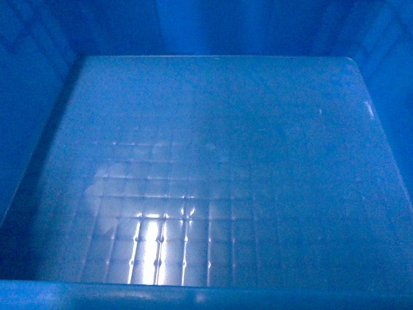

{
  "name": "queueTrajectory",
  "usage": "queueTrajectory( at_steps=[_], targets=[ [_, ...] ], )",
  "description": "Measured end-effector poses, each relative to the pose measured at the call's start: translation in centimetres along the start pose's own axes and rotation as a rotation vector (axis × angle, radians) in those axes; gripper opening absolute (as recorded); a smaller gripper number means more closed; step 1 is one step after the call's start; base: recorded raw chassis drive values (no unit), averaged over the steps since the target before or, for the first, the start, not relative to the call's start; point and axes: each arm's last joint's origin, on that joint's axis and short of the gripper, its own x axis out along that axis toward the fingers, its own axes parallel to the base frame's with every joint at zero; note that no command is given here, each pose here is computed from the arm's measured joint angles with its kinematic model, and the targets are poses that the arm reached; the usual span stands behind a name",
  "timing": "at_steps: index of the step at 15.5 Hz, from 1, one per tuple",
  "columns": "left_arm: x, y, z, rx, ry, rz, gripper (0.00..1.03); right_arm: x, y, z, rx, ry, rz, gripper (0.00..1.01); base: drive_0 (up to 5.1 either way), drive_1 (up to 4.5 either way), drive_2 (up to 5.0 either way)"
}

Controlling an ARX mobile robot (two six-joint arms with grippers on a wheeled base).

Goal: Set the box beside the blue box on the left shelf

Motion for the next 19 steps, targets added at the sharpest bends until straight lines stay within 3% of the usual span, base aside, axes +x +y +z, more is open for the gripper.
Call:
queueTrajectory(
  at_steps=[19],
  targets=[
    [0.0, 0.0, 0.0, 0.0, 0.0, 0.0, 0.12, -0.01, 0.0, 0.01, 0.0, -0.001, 0.0, 0.19, -4.9, 2.5, 2.4]
  ],
)
